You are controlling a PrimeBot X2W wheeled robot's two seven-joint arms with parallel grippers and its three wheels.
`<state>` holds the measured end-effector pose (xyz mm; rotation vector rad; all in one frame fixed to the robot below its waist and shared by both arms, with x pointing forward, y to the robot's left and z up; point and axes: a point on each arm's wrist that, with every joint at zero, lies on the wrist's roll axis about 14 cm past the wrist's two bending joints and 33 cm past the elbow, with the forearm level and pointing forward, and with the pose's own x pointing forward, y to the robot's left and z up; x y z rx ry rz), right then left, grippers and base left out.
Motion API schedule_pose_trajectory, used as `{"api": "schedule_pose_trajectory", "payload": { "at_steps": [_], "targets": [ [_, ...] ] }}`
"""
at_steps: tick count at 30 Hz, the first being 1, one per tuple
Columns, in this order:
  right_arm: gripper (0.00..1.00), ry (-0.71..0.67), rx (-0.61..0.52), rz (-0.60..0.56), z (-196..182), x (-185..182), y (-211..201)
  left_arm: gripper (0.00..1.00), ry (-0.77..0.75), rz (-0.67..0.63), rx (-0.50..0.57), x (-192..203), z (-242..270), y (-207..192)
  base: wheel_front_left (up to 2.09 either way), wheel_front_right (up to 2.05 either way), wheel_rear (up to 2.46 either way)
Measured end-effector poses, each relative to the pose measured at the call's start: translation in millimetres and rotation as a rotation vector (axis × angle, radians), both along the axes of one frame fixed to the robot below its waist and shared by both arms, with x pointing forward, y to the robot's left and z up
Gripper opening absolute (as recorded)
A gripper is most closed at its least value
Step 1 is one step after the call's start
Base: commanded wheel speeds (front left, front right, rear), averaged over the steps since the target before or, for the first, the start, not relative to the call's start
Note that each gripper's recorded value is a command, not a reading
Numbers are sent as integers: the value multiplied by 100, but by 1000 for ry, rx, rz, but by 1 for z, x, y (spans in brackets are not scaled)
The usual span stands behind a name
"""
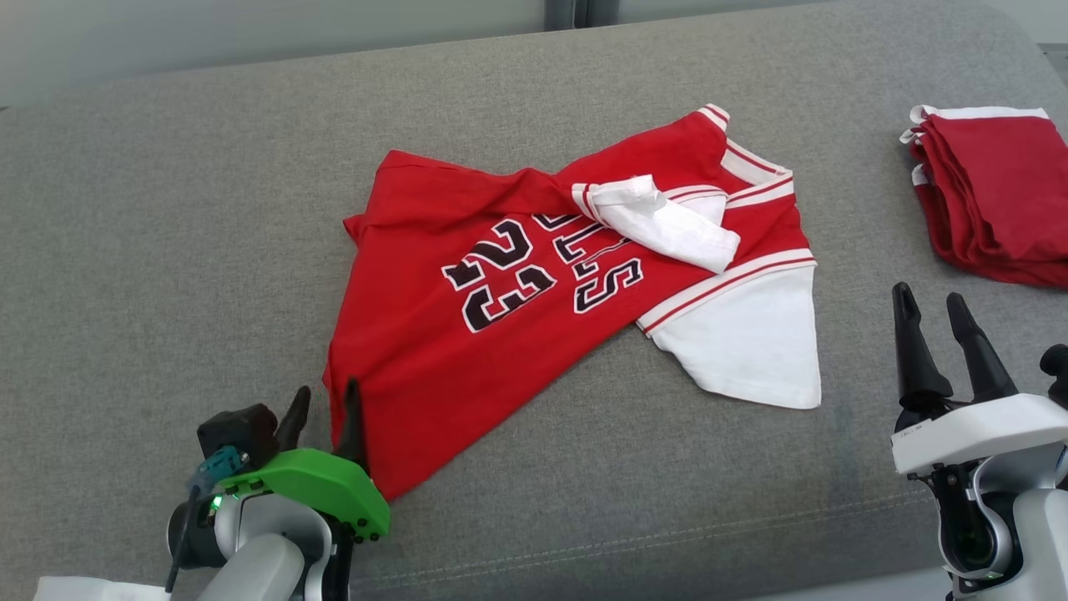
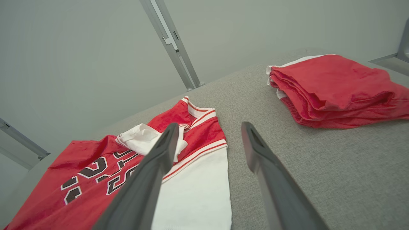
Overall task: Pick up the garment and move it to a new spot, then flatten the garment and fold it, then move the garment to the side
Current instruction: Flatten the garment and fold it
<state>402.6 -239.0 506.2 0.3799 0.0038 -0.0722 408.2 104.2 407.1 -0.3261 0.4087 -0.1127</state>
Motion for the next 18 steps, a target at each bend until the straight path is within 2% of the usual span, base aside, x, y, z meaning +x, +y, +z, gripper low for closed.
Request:
{"api": "schedule_pose_trajectory", "payload": {
  "at_steps": [10,18],
  "targets": [
    [100,-10,3,4,2,2,2,100,-56,2,41,-1,3,12,0,0,0],
    [100,-13,8,27,3,4,10,100,23,-36,38,-25,-18,3,0,0,0]
  ]
}}
